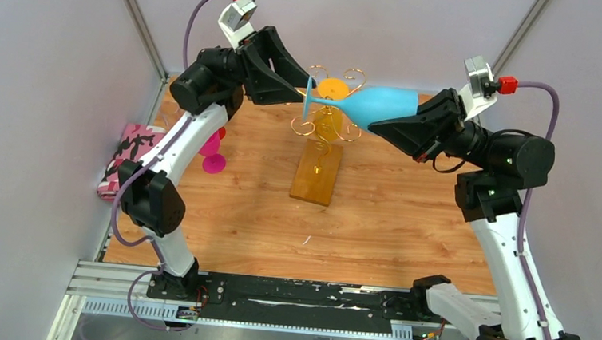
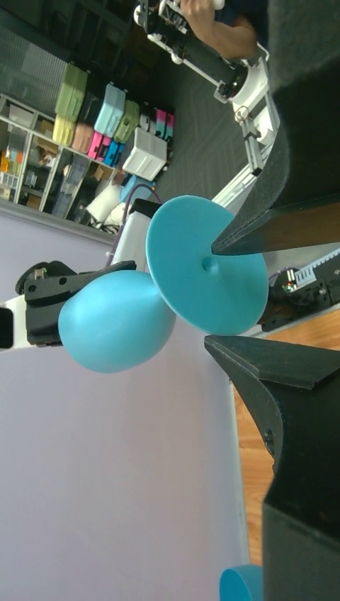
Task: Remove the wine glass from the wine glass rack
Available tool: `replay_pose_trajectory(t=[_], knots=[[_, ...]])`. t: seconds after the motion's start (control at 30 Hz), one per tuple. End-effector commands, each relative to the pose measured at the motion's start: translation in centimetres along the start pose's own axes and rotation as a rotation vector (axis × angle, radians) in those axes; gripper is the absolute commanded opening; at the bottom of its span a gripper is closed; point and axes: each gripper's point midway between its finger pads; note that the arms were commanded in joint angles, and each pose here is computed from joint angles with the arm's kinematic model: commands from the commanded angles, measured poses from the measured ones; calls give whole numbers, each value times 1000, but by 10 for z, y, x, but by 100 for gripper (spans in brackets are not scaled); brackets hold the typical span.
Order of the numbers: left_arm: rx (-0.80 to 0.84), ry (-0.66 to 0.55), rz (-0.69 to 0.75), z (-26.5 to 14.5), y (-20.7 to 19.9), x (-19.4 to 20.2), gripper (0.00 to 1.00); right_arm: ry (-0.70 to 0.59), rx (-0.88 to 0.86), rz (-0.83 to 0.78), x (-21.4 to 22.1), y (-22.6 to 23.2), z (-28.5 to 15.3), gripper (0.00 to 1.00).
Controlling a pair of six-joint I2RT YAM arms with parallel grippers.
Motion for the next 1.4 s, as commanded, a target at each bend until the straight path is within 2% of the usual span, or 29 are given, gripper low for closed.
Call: replay_pose_trajectory(t=[0.0, 0.07, 0.2, 0.27, 0.3, 0.37, 0.5, 0.57, 0.63, 0.7, 0.77, 0.83, 1.03, 1.23, 1.37], knots=[[17, -4, 79, -2, -4, -1, 50, 24, 151, -21, 4, -21, -4, 0], [4, -34, 73, -7, -1, -11, 48, 18, 218, -61, 0, -22, -10, 0], [-55, -110, 44, -29, 13, -32, 38, 45, 472, -125, -3, -31, -39, 0], [-85, -151, 23, -39, 23, -40, 40, 55, 528, -154, -6, -27, -48, 0], [-99, -168, 14, -43, 29, -44, 45, 60, 550, -159, -7, -25, -52, 0], [-134, -193, -5, -47, 42, -49, 50, 68, 620, -160, -8, -27, -62, 0], [-282, -229, -115, -56, 83, -51, 46, 89, 910, -201, -18, -42, -104, 0], [-431, -242, -163, -67, 113, -44, 35, 133, 1059, -190, -17, -52, -128, 0], [-620, -230, -168, -82, 137, -34, 18, 186, 1223, -175, -13, -65, -155, 0], [-895, -180, -175, -102, 158, -22, 1, 252, 1446, -176, -7, -81, -194, 0], [-1251, -57, -139, -129, 166, -7, 0, 357, 1608, -178, 5, -93, -224, 0], [-1489, 52, -82, -144, 160, 3, 0, 457, 1717, -146, 26, -104, -246, 0], [-1767, 90, -55, -184, 133, 16, 0, 670, 1776, -11, 100, -133, -269, 0], [-1791, 108, -70, -190, 118, 29, 0, 853, 1802, 106, 162, -166, -285, 0], [-1801, 117, -62, -193, 114, 31, 0, 867, 1789, 217, 194, -194, -299, 0]])
Point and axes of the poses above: each gripper's point midway between its finger pads, its own z axis out along the fingers, its own y axis along the line the jaws close on, x = y × z, and after that the axes turned 1 degree about z, right-handed
